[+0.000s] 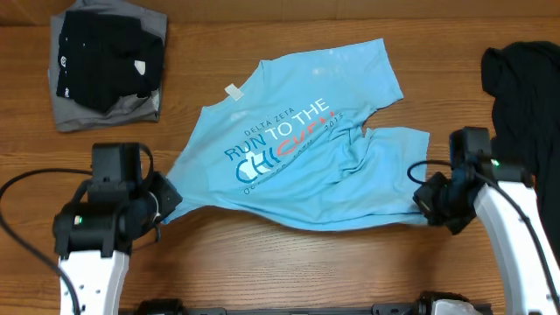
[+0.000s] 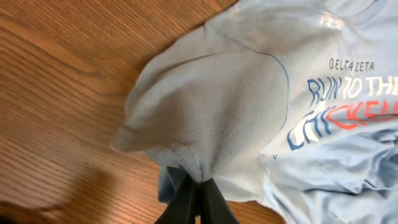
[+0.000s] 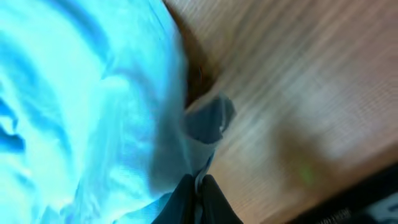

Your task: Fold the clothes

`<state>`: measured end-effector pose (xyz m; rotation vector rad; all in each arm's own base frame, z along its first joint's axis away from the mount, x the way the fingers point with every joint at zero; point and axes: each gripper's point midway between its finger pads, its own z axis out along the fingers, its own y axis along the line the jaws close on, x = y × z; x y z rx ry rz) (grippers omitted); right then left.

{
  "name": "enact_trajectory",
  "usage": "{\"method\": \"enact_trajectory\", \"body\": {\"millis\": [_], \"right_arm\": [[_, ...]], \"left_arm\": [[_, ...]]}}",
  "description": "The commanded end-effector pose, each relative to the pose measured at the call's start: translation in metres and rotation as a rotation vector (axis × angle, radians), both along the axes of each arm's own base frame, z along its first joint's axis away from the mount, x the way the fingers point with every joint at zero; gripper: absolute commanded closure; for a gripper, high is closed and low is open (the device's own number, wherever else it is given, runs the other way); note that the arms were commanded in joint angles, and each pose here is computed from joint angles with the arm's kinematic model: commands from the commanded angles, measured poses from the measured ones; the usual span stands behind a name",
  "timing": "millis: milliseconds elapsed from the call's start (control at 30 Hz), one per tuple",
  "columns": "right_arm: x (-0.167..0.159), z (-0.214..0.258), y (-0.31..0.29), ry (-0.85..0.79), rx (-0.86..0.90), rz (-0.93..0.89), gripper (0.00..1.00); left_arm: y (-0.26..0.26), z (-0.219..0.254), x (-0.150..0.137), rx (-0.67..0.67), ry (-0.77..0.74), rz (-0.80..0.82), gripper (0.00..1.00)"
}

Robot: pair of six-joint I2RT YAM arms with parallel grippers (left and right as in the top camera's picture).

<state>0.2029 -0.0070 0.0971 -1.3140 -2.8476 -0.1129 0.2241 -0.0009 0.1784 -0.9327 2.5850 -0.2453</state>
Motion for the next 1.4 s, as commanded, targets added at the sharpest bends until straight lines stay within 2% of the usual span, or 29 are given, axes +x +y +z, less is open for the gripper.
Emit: {"method": "enact_trajectory", "body": {"millis": [0,233,467,567,733,767,833,967,1000,1067,1133,1300,1367], "right_arm": [[-0.006,0.015,0.000,-0.051,0.001,-0.010,0.94],[-0.009,0.050,0.001,-0.191,-0.010,-0.009,0.96],[0.006,0.147,-0.002,-0.431,-0.056,0.051,0.96],[0.010,0.191,-0.003,-0.543,-0.089,0.105,0.83],[0.006,0.224,-0.002,-0.622,-0.105,0.117,0.81],[0.006,0.225,-0.002,-0.625,-0.106,0.120,0.82],[0.005,0.224,-0.002,-0.615,-0.106,0.123,0.96],[0.008,0.215,-0.002,-0.570,-0.098,0.124,0.96],[0.009,0.211,-0.002,-0.550,-0.095,0.124,0.90],[0.008,0.200,-0.002,-0.489,-0.085,0.126,0.71],[0.009,0.183,0.000,-0.415,-0.063,0.139,0.70],[0.023,0.135,0.044,-0.319,0.181,0.333,0.70],[0.026,0.114,0.054,-0.275,0.212,0.365,0.70]], "left_arm": [[0.005,0.020,-0.003,0.037,-0.080,-0.006,0.96],[0.005,0.080,-0.016,0.050,-0.290,0.000,0.96],[0.005,0.164,-0.038,0.086,-0.493,-0.025,0.96],[0.005,0.186,-0.047,0.094,-0.544,-0.033,0.96],[0.002,0.196,-0.054,0.081,-0.564,-0.043,0.96],[0.002,0.196,-0.054,0.082,-0.561,-0.043,0.96],[0.002,0.194,-0.054,0.081,-0.552,-0.044,0.96],[0.002,0.191,-0.053,0.083,-0.533,-0.042,0.96],[0.003,0.189,-0.053,0.085,-0.522,-0.040,0.96],[0.004,0.183,-0.054,0.088,-0.494,-0.038,0.96],[0.004,0.175,-0.053,0.089,-0.460,-0.037,0.96],[0.005,0.143,-0.045,0.081,-0.354,-0.039,0.96],[0.005,0.131,-0.043,0.073,-0.312,-0.033,0.96]]}}
